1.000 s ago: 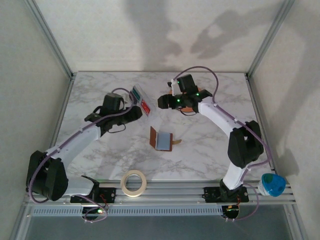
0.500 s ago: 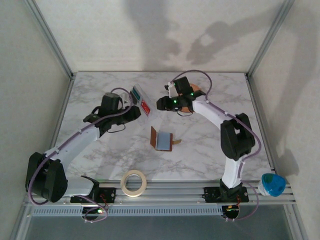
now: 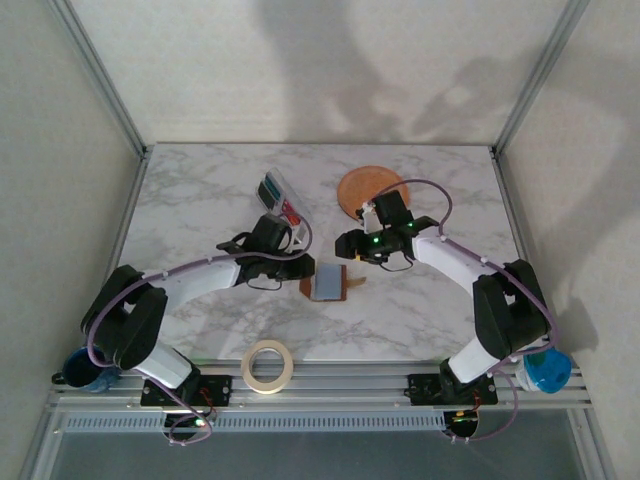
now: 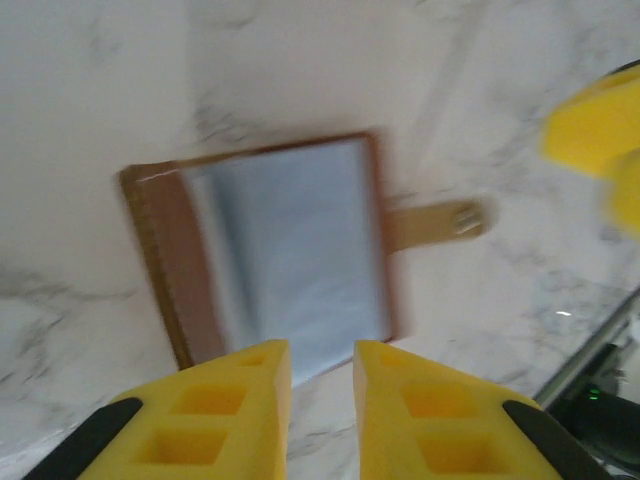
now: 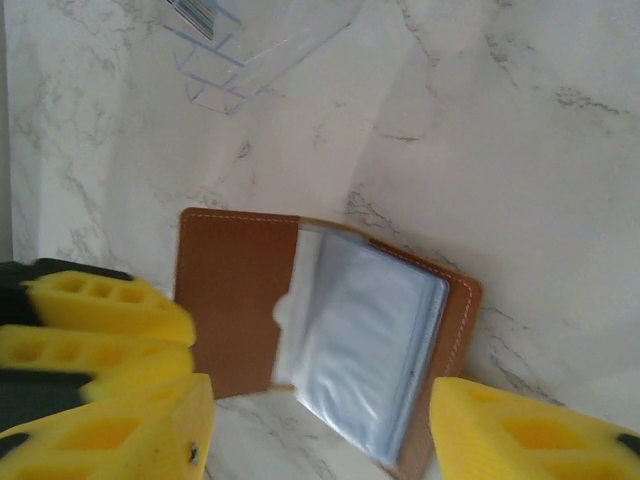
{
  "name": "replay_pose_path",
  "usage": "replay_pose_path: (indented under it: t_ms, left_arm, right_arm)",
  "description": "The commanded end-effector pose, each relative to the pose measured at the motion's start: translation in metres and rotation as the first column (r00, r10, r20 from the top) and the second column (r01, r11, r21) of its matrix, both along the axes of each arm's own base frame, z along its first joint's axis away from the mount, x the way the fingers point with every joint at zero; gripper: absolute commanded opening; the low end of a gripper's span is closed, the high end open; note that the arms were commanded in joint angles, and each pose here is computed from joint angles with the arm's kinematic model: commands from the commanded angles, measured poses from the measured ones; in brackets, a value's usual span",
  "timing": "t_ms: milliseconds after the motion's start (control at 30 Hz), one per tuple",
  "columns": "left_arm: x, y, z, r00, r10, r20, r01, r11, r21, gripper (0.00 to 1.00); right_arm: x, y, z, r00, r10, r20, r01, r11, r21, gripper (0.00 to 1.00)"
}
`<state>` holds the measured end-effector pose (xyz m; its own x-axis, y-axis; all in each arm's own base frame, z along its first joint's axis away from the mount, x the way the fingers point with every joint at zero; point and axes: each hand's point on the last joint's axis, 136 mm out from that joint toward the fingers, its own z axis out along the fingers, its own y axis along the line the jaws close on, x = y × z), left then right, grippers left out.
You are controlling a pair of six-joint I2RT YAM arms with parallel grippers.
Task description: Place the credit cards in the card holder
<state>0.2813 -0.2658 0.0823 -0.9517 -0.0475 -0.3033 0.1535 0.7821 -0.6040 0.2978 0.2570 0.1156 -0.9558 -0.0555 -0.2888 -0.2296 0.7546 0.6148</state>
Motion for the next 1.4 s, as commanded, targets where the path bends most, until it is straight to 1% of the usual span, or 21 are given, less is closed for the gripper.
replay_pose_path:
  t_ms: [0,33,100,167,267,367,467,533,567,700,767,800,867,900,967,1033,1100,1167,1267,1333,1367]
  left_arm:
    - [-0.007,0.008,-0.012,1.000,0.001,0.006,-0.001,0.999,0.034,0.22]
    - [-0.009,0.009,-0.013,1.000,0.005,0.007,-0.005,1.000,0.031,0.22]
    - [-0.011,0.015,-0.017,1.000,0.025,0.016,-0.026,0.999,0.039,0.22]
    - [-0.013,0.021,-0.024,0.999,0.047,0.020,-0.048,0.997,0.053,0.22]
    - [-0.012,0.025,-0.027,0.998,0.056,0.024,-0.057,0.996,0.073,0.22]
    - [-0.012,0.028,-0.030,0.998,0.060,0.023,-0.062,0.994,0.088,0.23]
    - [-0.012,0.029,-0.031,0.998,0.064,0.024,-0.066,0.993,0.096,0.25]
    - [-0.012,0.028,-0.028,0.998,0.067,0.019,-0.068,0.994,0.089,0.28]
    - [-0.013,0.026,-0.024,0.998,0.066,0.013,-0.067,0.995,0.071,0.33]
    - [-0.017,0.015,0.002,0.997,0.075,0.011,-0.074,0.996,-0.044,0.44]
    - [-0.016,0.010,0.021,0.996,0.085,0.026,-0.083,0.992,-0.094,0.52]
    - [-0.017,0.008,0.029,0.996,0.088,0.032,-0.084,0.990,-0.114,0.55]
    - [-0.018,0.002,0.045,0.994,0.096,0.052,-0.088,0.986,-0.142,0.62]
    - [-0.018,0.001,0.048,0.993,0.106,0.052,-0.098,0.985,-0.141,0.66]
    - [-0.016,-0.002,0.045,0.990,0.133,0.036,-0.127,0.984,-0.124,0.67]
    - [-0.010,-0.003,0.033,0.982,0.186,-0.011,-0.187,0.980,-0.065,0.68]
    - [-0.009,-0.007,0.021,0.977,0.211,-0.037,-0.212,0.977,-0.007,0.69]
    - [-0.006,-0.013,0.012,0.973,0.229,-0.034,-0.228,0.973,0.023,0.71]
    - [0.002,-0.022,0.004,0.968,0.247,-0.035,-0.246,0.968,0.040,0.72]
    - [0.008,-0.023,-0.002,0.965,0.260,-0.019,-0.258,0.963,0.077,0.71]
    - [0.012,-0.022,-0.003,0.964,0.267,-0.005,-0.265,0.960,0.091,0.69]
  right_arm:
    - [0.020,0.009,0.021,0.996,0.010,0.087,-0.013,1.000,0.029,0.65]
    - [0.028,0.010,0.024,0.994,0.014,0.110,-0.016,1.000,0.019,0.68]
    - [0.045,0.020,0.031,0.988,0.029,0.149,-0.033,0.999,0.025,0.70]
    - [0.065,0.032,0.044,0.979,0.028,0.202,-0.040,0.998,0.056,0.70]
    - [0.094,0.044,0.052,0.966,0.032,0.256,-0.048,0.997,0.054,0.69]
    - [0.114,0.055,0.048,0.962,0.053,0.269,-0.066,0.997,0.040,0.64]
    - [0.127,0.064,0.042,0.960,0.079,0.270,-0.089,0.996,0.025,0.61]
    - [0.132,0.068,0.037,0.959,0.097,0.266,-0.102,0.995,0.002,0.61]
    - [0.133,0.070,0.034,0.960,0.101,0.262,-0.104,0.995,-0.004,0.61]
    - [0.130,0.063,0.032,0.964,0.092,0.251,-0.089,0.996,-0.024,0.61]
    - [0.123,0.051,0.031,0.970,0.068,0.232,-0.059,0.997,-0.044,0.61]
    - [0.119,0.044,0.029,0.974,0.054,0.222,-0.044,0.998,-0.050,0.61]
    - [0.109,0.029,0.027,0.978,0.023,0.210,-0.014,0.999,-0.045,0.62]
    - [0.105,0.022,0.027,0.978,0.010,0.208,-0.001,0.999,-0.044,0.63]
    - [0.094,0.008,0.022,0.981,-0.022,0.191,0.033,0.998,-0.053,0.65]
    - [0.081,-0.002,0.017,0.983,-0.042,0.181,0.052,0.997,-0.056,0.66]
    - [0.071,-0.005,0.016,0.984,-0.043,0.173,0.052,0.998,-0.045,0.67]
    - [0.063,-0.008,0.014,0.986,-0.044,0.162,0.052,0.998,-0.044,0.68]
    - [0.055,-0.013,0.012,0.987,-0.058,0.151,0.065,0.997,-0.043,0.68]
    - [0.052,-0.014,0.011,0.987,-0.065,0.149,0.071,0.997,-0.035,0.68]
    - [0.051,-0.014,0.010,0.987,-0.064,0.146,0.069,0.997,-0.031,0.68]
